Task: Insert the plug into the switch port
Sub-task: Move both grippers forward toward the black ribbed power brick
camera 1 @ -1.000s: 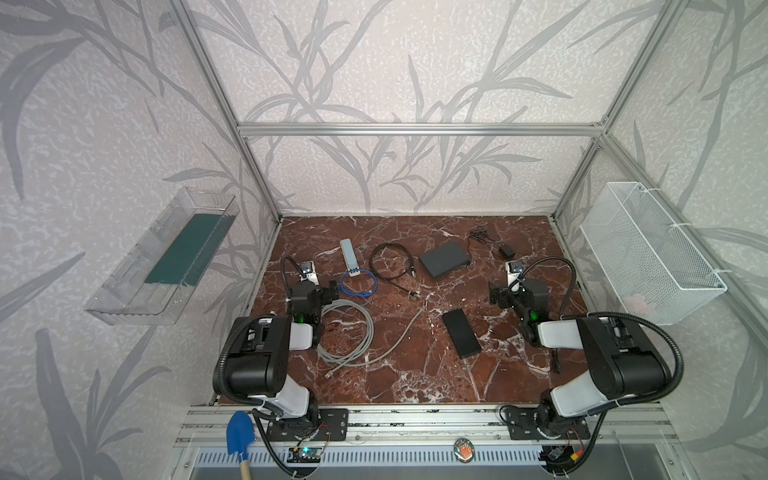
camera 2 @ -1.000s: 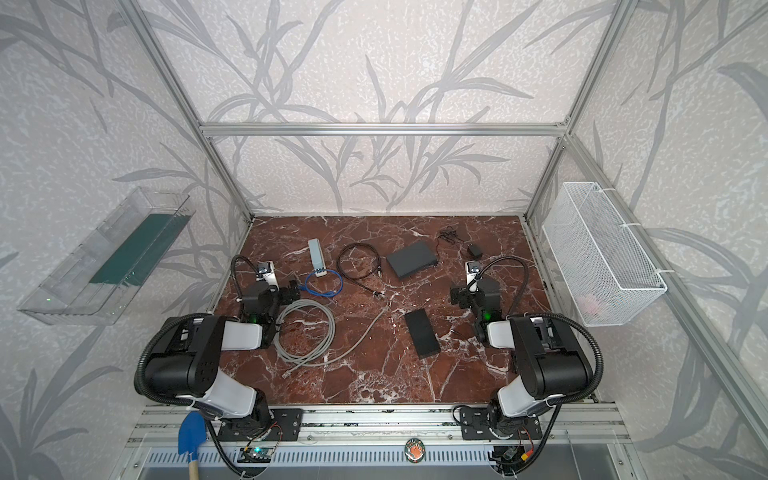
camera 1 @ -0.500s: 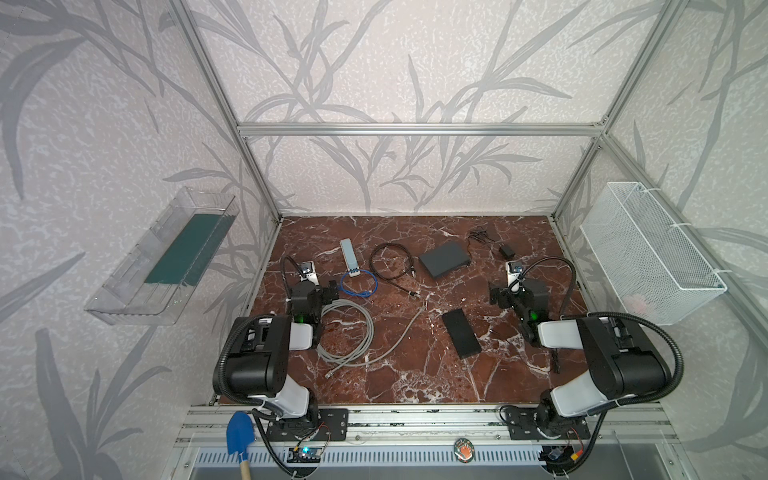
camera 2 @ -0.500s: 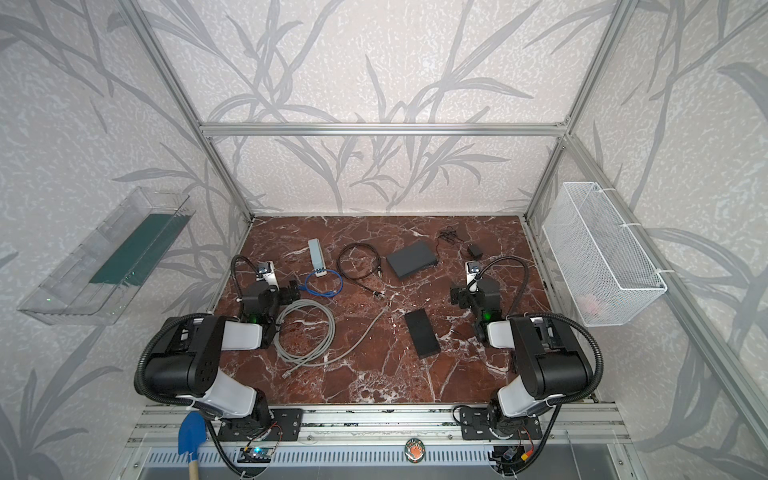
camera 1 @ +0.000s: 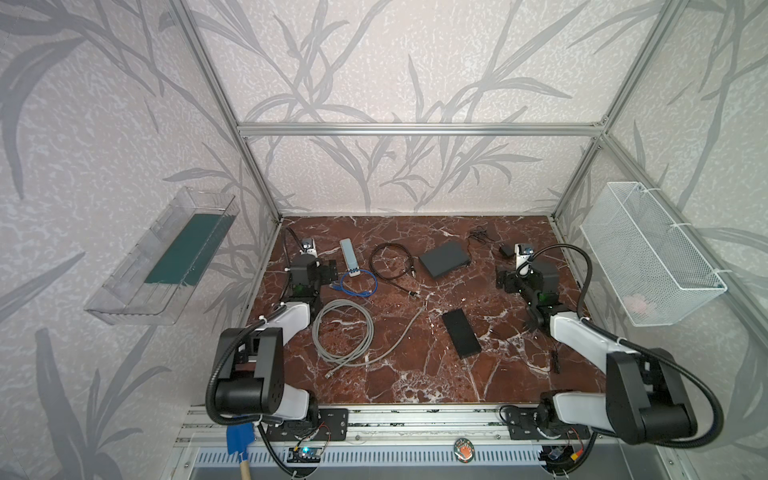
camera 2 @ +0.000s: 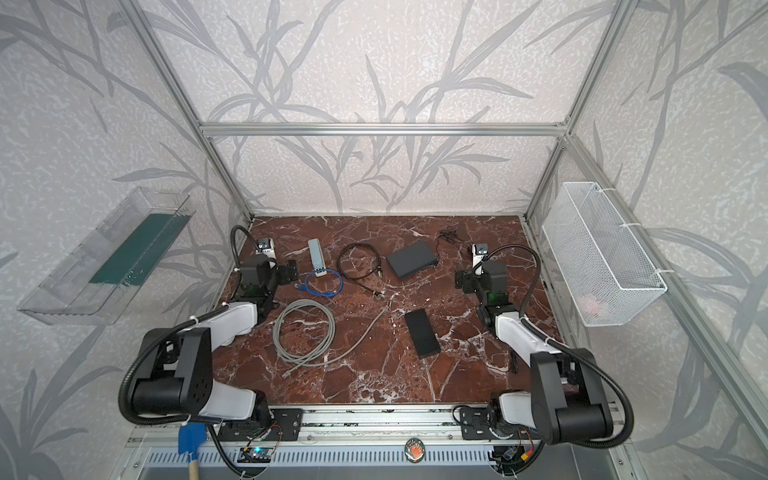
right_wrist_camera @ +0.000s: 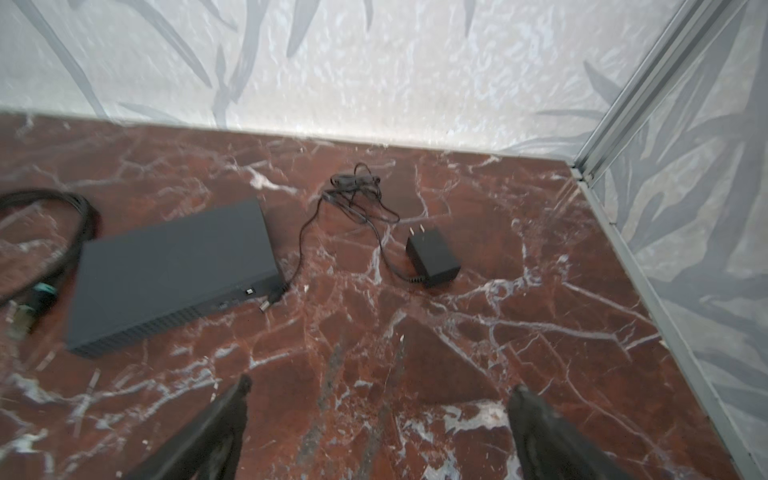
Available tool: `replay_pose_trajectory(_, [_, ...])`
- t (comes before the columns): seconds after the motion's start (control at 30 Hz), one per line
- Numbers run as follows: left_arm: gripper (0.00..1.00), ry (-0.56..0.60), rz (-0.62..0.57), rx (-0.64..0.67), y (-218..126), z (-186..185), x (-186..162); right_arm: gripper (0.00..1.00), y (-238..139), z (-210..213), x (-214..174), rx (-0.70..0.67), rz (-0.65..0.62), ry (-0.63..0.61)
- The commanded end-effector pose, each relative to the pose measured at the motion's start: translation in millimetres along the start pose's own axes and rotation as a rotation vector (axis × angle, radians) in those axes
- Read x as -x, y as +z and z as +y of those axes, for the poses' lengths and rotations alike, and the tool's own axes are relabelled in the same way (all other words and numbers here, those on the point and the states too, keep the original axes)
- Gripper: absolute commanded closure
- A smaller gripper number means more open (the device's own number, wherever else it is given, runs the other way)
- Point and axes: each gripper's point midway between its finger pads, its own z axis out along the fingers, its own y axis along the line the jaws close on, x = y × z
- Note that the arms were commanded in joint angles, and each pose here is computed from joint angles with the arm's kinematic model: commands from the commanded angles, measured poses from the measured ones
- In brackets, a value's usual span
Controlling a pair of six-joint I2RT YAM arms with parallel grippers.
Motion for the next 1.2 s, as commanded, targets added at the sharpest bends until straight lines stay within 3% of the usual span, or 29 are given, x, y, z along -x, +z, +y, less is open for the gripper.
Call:
replay_pose_trajectory(0.0, [0.01, 0.14, 0.176, -0.018, -23, -27, -26, 0.05, -21, 6, -42, 0.032, 0.206, 0.102])
replay_pose_trajectory(0.1, [0.01, 0.151, 0.215, -0.05, -41, -58, -26, 0.06, -42, 18, -52, 0.085, 0.257, 0.168])
replay_pose_trajectory(0.27, [0.04, 0.039, 0.311, -0.244, -78, -135, -44, 0.09, -77, 53, -79, 0.227, 0.387, 0.257])
replay_pose_trajectory(0.5, [0.1, -0.072, 0.547, -0.458, -119, -228, -101, 0.15, -109, 89, -115, 0.335, 0.497, 0.301])
replay_pose_trajectory(0.93, [0.22, -0.094, 0.737, -0.664, -150, -322, -145, 0.37, -116, 112, -157, 0.391, 0.628, 0.302])
replay_pose_trajectory(1.17, [0.25, -0.124, 0.82, -0.742, -154, -362, -161, 0.44, -119, 122, -174, 0.415, 0.692, 0.312])
